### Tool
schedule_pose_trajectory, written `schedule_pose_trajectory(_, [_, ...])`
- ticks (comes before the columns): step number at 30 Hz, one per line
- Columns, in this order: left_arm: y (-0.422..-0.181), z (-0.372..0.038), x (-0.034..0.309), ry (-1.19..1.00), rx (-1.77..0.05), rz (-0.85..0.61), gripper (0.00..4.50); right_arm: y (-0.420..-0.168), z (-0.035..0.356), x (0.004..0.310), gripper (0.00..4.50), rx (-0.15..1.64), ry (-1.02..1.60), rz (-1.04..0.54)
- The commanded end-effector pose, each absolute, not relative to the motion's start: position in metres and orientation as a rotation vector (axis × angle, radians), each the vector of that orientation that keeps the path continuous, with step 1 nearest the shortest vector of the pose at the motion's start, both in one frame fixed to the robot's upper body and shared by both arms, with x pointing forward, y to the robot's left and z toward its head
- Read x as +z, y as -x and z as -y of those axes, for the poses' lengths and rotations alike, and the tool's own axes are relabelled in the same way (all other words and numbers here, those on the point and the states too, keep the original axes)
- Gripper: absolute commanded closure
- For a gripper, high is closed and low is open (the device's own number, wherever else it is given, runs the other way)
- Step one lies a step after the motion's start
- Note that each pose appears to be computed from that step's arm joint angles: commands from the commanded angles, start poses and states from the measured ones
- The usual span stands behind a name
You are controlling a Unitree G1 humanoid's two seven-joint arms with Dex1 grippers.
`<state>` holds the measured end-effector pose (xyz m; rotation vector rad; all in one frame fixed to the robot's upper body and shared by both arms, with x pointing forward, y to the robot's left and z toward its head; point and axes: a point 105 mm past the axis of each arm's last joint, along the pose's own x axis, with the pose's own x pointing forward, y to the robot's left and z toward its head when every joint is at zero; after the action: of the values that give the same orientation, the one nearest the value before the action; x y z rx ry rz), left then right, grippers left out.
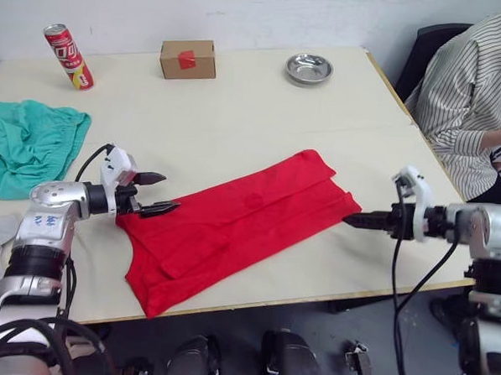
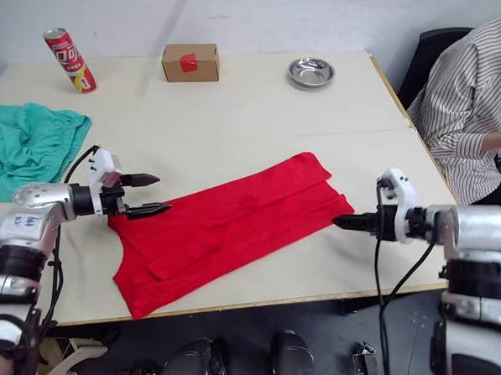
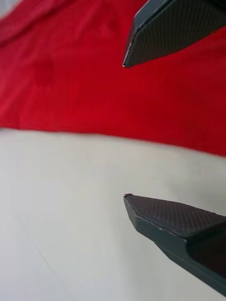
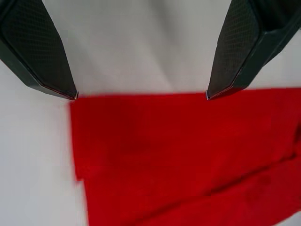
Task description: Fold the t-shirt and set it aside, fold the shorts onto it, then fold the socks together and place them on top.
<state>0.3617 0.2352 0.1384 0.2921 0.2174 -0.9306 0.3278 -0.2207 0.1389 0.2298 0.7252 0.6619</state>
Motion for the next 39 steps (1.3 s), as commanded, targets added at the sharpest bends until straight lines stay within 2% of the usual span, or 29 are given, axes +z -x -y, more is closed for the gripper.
schedule_pose_trajectory(1, [-0.366, -0.242, 0.125, -0.304, -0.929, -0.286, 0.00, -0.316, 0.209, 0.144, 0.06, 0.643, -0.256, -0.689])
schedule_pose_trajectory(8, [-0.370, -0.227, 0.109, -0.294, -1.009, -0.351, 0.00, -0.312, 0.181, 0.122, 0.06, 0.664, -0.279, -0.710])
schedule_pose_trajectory(9, [-0.370, -0.224, 0.106, -0.278, -1.018, -0.362, 0.18, -0.314, 0.174, 0.120, 0.01, 0.680, -0.278, -0.705])
schedule_pose_trajectory(12, [-0.369, -0.220, 0.098, -0.260, -1.029, -0.386, 0.87, -0.323, 0.158, 0.117, 0.61, 0.704, -0.268, -0.667])
schedule_pose_trajectory(19, [-0.353, -0.217, 0.099, -0.174, -1.055, -0.345, 3.05, -0.336, 0.152, 0.117, 3.05, 0.721, -0.228, -0.592])
schedule_pose_trajectory(23, [-0.339, -0.218, 0.094, -0.138, -0.992, -0.374, 4.35, -0.356, 0.156, 0.127, 4.49, 0.714, -0.178, -0.522])
schedule_pose_trajectory(24, [-0.337, -0.217, 0.095, -0.128, -0.968, -0.371, 4.47, -0.363, 0.158, 0.130, 4.50, 0.709, -0.162, -0.507])
schedule_pose_trajectory(29, [-0.321, -0.203, 0.106, -0.045, -0.886, -0.286, 4.47, -0.410, 0.164, 0.148, 4.50, 0.652, -0.052, -0.415])
schedule_pose_trajectory(33, [-0.305, -0.184, 0.113, 0.017, -0.740, -0.209, 4.47, -0.454, 0.156, 0.173, 4.50, 0.565, 0.068, -0.299])
schedule_pose_trajectory(38, [-0.288, -0.162, 0.111, 0.087, -0.652, -0.174, 4.47, -0.469, 0.145, 0.187, 4.50, 0.536, 0.096, -0.248])
schedule_pose_trajectory(39, [-0.285, -0.158, 0.112, 0.110, -0.641, -0.171, 4.26, -0.468, 0.144, 0.188, 4.50, 0.556, 0.089, -0.256])
